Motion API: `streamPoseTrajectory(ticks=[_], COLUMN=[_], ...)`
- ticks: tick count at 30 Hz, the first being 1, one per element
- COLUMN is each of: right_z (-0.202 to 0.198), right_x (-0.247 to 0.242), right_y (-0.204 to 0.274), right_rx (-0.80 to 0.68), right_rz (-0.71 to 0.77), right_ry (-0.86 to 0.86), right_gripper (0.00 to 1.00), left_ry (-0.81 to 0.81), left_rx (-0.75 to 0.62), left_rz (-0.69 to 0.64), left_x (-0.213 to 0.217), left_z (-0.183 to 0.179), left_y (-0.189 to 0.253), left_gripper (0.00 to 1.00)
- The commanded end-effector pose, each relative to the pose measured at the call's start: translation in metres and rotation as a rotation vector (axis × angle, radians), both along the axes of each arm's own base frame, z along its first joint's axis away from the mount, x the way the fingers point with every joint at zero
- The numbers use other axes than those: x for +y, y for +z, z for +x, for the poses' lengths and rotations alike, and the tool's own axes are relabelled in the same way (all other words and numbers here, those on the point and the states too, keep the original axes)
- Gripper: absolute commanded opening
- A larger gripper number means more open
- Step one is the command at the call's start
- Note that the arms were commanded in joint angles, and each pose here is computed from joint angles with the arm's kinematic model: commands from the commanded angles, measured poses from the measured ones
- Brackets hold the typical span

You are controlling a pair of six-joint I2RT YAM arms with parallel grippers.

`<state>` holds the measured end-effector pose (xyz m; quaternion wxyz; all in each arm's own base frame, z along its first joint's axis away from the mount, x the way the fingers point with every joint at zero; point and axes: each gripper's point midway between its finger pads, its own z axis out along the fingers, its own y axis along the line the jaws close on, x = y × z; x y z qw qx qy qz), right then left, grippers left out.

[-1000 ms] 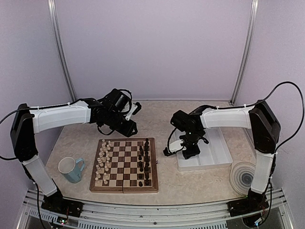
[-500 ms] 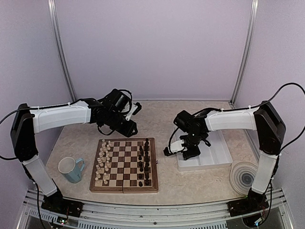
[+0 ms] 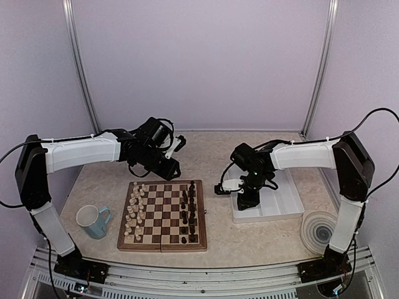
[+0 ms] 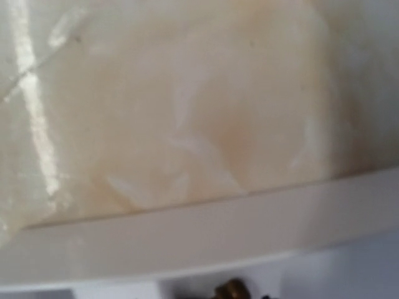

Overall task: Set up the chess pieces on the board
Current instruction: Move the pawn to the storage box, then pick up the pawn from the storage box.

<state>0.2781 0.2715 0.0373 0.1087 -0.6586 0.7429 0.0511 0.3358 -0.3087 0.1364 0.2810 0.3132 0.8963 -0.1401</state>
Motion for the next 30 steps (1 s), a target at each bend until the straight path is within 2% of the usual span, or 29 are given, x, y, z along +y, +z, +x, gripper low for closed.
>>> streamPoseTrajectory(ticks=[1, 17, 24, 30], right_z=[-0.001, 0.004, 0.009, 0.009], right_x=[-0.016, -0.035, -0.034, -0.019], right_y=[-0.006, -0.03, -0.029, -0.026], right_rx=[0.02, 0.077, 0.11, 0.158], right_rz=[-0.04, -0.089, -0.059, 0.002], right_ry=[-0.078, -0.165, -0.197, -0.2], right_gripper=[0.43, 0.4, 0.31, 0.32], left_ry=[-0.013, -0.019, -0.021, -0.024], left_rx=[0.023, 0.042, 0.048, 0.057], left_rz=[0.015, 0.024, 0.026, 0.026], left_x=[-0.001, -0.002, -0.002, -0.003], left_z=[-0.004, -0.005, -0.005, -0.006], left_y=[-0.009, -0.015, -0.016, -0.018], left_gripper=[0.35, 0.35, 0.34, 0.34])
